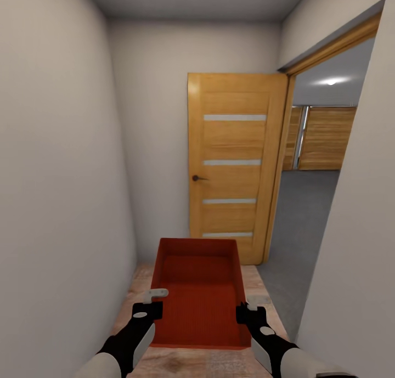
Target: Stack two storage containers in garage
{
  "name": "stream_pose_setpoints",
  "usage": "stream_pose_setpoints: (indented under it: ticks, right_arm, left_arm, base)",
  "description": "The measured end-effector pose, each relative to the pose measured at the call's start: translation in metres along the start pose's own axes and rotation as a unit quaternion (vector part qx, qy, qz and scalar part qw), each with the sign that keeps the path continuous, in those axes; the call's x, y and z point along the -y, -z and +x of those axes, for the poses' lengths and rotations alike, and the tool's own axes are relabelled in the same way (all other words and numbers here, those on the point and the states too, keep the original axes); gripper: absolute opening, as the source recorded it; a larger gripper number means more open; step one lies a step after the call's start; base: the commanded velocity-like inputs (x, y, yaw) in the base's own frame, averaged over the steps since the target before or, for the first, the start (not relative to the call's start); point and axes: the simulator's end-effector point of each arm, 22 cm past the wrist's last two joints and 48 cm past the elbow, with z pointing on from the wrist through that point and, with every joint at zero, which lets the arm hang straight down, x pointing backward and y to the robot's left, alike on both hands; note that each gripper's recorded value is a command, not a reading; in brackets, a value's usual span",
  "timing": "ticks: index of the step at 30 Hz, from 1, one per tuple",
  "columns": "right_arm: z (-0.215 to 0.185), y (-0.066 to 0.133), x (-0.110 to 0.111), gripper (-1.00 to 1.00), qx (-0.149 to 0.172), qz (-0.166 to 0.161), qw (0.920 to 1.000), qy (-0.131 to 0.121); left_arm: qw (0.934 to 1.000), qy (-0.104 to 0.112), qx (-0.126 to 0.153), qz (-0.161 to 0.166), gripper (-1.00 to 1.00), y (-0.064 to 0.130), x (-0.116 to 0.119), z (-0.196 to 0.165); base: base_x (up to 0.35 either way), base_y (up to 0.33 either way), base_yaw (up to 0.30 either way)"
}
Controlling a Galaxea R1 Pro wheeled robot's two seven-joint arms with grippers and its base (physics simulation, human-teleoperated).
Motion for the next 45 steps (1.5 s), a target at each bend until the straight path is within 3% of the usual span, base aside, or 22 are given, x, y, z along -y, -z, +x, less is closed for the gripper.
stream_pose_setpoints:
  ticks: [15,45]
  right_arm:
    - [0.0000,0.0002,-0.0008,-1.00,0.001,0.002,1.0000,-0.001]
    - [0.0008,0.0002,-0.0007,-1.00,-0.001,0.001,1.0000,0.000]
  left_arm:
    - [1.0000,-0.001,0.001,0.000,-1.00,-0.0003,-0.0010,-0.0005]
    - [1.0000,-0.001,-0.001,0.000,-1.00,-0.0003,-0.0008,0.0006]
  base:
    - [0.322,0.055,-0.234]
    - [0.306,0.208,-0.283]
